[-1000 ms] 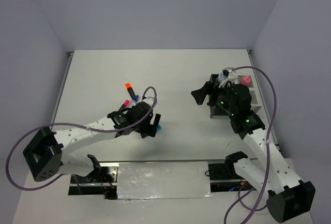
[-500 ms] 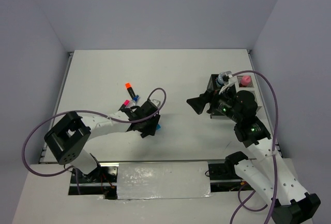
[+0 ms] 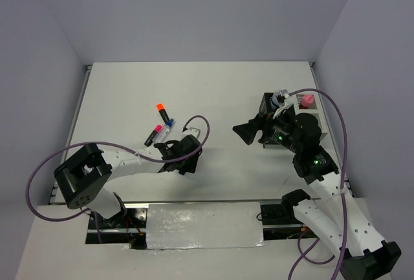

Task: Sort the stationery into containers
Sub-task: Pick up the pen from the center of the board.

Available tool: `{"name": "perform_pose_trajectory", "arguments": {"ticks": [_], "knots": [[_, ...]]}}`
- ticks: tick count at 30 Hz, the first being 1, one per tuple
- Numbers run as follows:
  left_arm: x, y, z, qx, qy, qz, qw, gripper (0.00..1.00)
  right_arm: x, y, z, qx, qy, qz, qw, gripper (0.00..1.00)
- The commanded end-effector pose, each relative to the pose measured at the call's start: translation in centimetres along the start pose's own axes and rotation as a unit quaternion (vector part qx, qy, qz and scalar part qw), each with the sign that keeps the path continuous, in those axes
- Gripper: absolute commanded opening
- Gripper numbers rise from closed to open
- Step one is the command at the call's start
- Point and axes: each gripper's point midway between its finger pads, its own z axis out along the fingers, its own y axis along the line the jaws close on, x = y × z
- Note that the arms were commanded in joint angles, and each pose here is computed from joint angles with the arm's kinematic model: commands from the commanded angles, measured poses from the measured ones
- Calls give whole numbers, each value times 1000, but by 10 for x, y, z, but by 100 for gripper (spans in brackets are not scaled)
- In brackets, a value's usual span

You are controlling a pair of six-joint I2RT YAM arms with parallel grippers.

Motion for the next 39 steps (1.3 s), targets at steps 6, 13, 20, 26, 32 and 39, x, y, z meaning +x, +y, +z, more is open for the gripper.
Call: {"name": "perform_pose_trajectory", "arguments": {"ticks": [6, 13, 20, 26, 32, 39], "knots": [[77, 37, 0, -97, 117, 17, 988, 42, -18, 16, -6, -21, -23, -15, 999, 100], [64, 21, -2, -68, 80, 12, 994, 0, -14, -8, -2, 34, -41, 20, 998, 100], [-14, -33, -64, 94, -105, -20, 990, 0, 5, -21, 19, 34, -57, 116, 991, 100], [-56, -49, -111, 176, -216, -29, 960, 0, 13, -9, 35, 17, -71, 186, 980, 100], [-78, -65, -138, 227, -265, -21, 937, 0, 32, 34, 68, 0, -28, 188, 982, 99], [-95, -75, -163, 267, -303, -23, 914, 0, 53, 60, 87, -10, -2, 192, 981, 92]]}}
